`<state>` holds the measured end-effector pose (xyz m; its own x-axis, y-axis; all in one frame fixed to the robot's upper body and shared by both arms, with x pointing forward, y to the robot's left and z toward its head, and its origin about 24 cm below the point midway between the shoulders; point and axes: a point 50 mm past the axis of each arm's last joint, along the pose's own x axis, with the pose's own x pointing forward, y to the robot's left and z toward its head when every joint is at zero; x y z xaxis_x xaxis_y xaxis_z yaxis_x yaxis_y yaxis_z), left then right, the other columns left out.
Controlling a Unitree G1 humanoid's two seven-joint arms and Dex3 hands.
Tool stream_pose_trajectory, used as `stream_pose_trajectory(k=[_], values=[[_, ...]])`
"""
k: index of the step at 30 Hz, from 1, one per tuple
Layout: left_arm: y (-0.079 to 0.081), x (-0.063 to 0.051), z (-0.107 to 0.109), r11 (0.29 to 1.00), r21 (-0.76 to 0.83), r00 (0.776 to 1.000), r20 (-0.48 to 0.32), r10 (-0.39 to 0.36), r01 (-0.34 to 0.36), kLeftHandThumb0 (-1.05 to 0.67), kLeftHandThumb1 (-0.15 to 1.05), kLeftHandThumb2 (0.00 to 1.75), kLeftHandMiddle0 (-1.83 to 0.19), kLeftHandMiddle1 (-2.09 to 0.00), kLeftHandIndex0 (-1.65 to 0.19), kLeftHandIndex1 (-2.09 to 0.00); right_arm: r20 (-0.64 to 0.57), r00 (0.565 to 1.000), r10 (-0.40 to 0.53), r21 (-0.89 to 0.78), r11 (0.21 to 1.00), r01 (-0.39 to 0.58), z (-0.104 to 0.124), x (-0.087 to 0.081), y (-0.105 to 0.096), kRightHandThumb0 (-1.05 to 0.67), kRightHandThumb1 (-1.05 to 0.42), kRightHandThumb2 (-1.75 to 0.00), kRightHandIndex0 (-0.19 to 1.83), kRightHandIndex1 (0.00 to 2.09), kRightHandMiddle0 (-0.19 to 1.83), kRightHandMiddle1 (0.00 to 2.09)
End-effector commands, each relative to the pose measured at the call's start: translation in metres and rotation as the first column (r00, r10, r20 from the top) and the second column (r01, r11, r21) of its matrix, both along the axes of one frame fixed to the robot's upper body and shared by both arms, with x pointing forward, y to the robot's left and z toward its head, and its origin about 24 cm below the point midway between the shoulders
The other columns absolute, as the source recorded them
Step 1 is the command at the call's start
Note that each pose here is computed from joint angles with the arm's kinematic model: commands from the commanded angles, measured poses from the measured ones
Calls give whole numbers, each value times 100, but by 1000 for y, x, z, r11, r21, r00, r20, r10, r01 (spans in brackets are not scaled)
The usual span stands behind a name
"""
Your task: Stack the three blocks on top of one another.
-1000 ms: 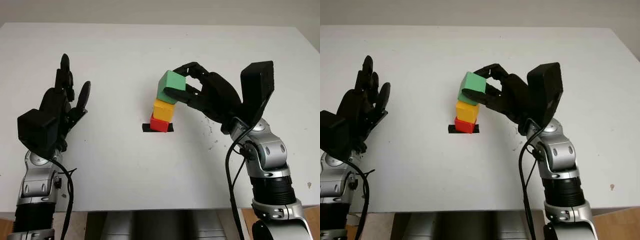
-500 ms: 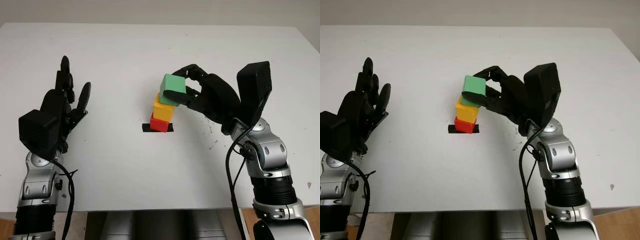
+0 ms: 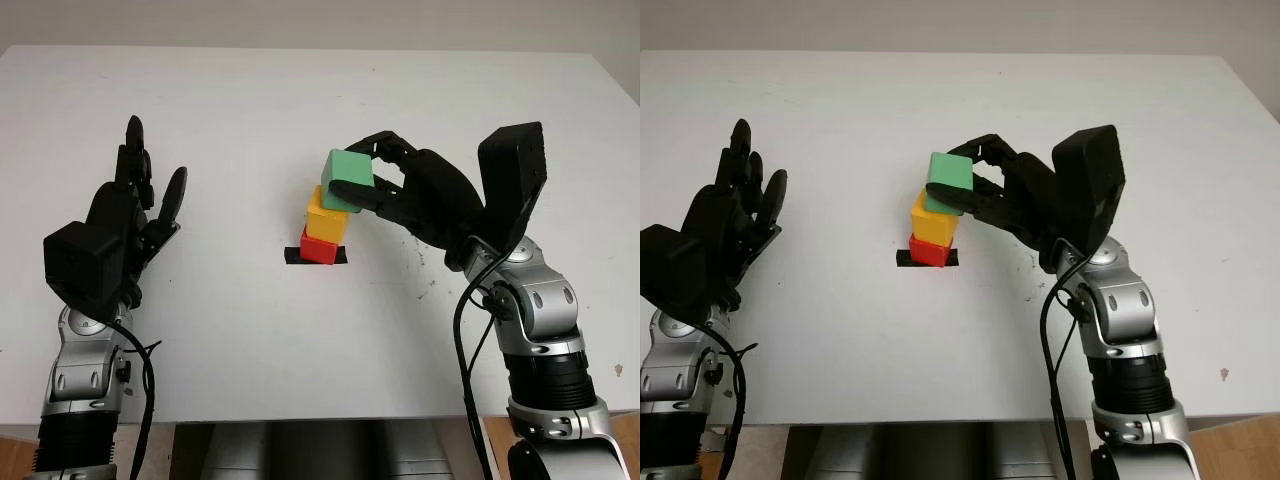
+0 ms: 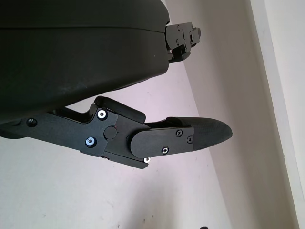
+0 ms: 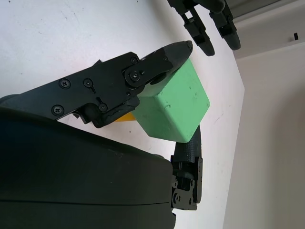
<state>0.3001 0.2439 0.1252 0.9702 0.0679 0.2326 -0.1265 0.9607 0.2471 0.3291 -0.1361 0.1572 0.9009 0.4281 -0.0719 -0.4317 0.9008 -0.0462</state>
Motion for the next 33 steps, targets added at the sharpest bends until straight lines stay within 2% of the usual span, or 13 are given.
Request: stream_pose_trajectory(k=[1,33], values=[[-3,-2,0,1000,0,1000,9,-10,10,-71,105,49,16,-5,15,-6,26,1000,1,9,1000,-1,4,-2,-1,-49,-99,-5,26,7,20,177],[-3,-4,-2,1000,-5,1000,20,-5,5,-68,105,49,18,-6,17,-5,45,998,48,1,999,-48,2,5,10,-48,-98,-6,27,7,19,176]])
